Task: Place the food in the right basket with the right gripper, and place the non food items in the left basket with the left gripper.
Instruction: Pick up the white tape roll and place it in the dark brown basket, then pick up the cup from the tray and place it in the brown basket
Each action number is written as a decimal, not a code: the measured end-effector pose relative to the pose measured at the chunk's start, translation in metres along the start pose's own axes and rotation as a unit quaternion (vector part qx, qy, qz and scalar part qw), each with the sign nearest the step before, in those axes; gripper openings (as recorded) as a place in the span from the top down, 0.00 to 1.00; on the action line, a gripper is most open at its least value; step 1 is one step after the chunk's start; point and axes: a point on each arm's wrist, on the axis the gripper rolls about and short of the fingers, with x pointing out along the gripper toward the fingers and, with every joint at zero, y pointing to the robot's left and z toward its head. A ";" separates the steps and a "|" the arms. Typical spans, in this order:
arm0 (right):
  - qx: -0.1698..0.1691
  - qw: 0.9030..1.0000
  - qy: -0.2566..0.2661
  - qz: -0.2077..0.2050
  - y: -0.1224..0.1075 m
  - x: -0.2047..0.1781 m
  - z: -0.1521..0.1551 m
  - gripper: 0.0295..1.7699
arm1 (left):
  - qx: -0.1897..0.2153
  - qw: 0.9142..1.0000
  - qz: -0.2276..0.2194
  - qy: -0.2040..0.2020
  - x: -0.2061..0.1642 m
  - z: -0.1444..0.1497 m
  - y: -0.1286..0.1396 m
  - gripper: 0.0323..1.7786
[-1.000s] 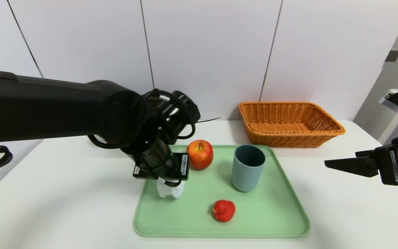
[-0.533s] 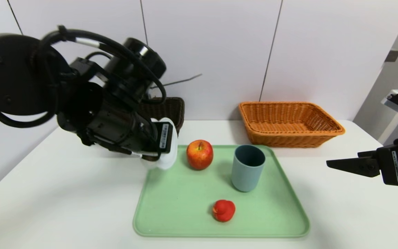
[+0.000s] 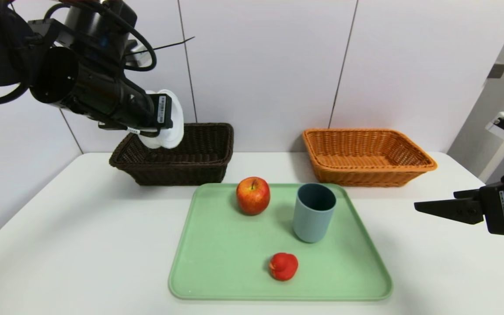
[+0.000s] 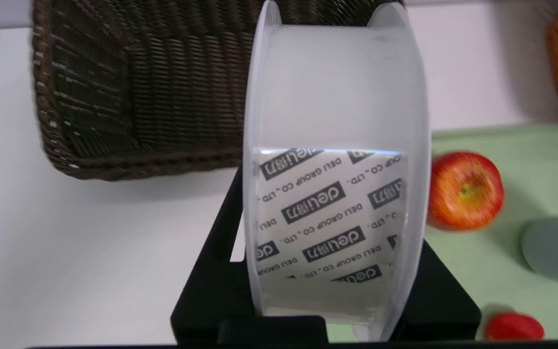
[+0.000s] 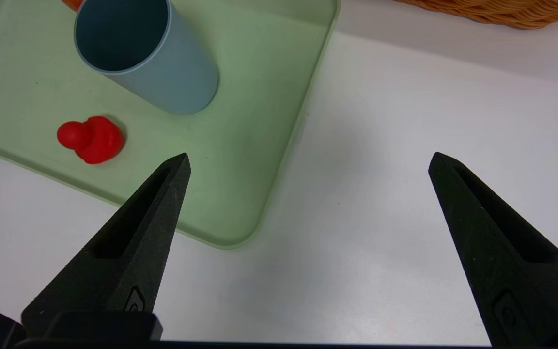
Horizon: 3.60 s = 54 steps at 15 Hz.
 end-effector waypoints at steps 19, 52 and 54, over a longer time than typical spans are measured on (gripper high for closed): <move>-0.028 0.996 -0.056 0.064 0.011 -0.009 0.005 0.04 | -0.034 0.994 0.101 0.027 0.161 -0.001 0.073 0.68; 0.005 0.997 -0.046 0.059 0.011 -0.012 -0.009 0.04 | -0.053 0.997 -0.033 0.052 -0.028 -0.013 -0.024 0.06; 0.008 0.997 -0.046 0.059 0.011 -0.012 -0.009 0.04 | -0.037 0.995 -0.048 0.081 -0.032 -0.033 -0.037 0.06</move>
